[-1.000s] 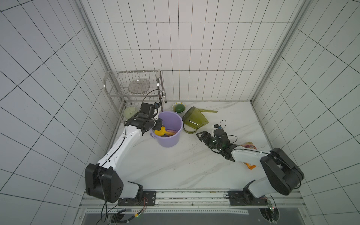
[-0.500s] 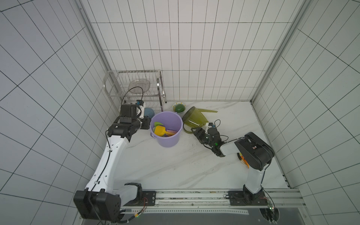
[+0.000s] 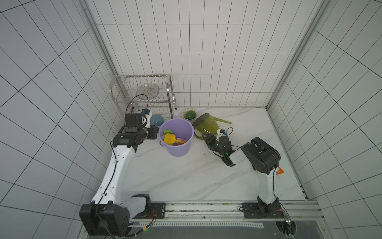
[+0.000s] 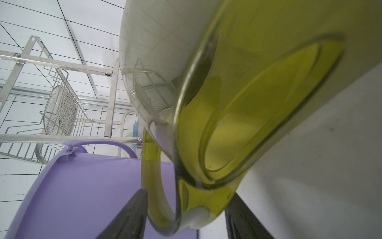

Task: Organize the gardening tools
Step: Adjust the gardening tool at the center of the board.

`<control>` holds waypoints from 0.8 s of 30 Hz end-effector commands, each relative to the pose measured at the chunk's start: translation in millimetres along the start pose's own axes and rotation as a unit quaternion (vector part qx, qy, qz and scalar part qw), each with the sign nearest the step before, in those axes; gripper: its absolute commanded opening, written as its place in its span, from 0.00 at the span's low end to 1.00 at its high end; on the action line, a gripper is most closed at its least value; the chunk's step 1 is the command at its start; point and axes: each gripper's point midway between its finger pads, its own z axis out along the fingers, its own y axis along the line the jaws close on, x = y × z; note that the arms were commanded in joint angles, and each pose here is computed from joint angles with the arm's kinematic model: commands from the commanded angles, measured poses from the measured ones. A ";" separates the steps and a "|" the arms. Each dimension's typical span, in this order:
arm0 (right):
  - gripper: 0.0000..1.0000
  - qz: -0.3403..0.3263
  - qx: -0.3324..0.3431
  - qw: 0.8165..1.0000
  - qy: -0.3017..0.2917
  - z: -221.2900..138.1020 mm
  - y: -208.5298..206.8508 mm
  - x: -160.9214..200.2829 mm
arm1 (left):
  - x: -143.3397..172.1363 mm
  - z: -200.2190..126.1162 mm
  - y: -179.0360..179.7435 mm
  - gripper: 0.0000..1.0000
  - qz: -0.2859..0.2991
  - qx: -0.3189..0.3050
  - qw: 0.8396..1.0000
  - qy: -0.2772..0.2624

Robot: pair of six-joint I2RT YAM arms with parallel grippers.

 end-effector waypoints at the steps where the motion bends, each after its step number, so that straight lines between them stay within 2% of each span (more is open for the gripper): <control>1: 0.58 0.005 -0.032 0.999 -0.016 5.9 15.9 -4.3 | -2.2 1.3 -0.1 0.36 -0.004 0.006 1.000 -0.007; 5: 0.56 0.033 -0.030 0.999 -0.024 6.2 11.1 -6.0 | -2.1 1.2 1.3 0.36 -0.004 0.005 1.000 -0.008; 12: 0.64 0.109 -0.044 0.992 -0.036 12.8 6.8 -3.7 | -3.0 1.4 3.5 0.36 -0.008 0.004 1.000 -0.011; 24: 0.66 0.158 -0.034 0.985 -0.052 17.5 4.8 19.4 | -3.9 -1.4 6.3 0.36 -0.011 0.002 1.000 -0.015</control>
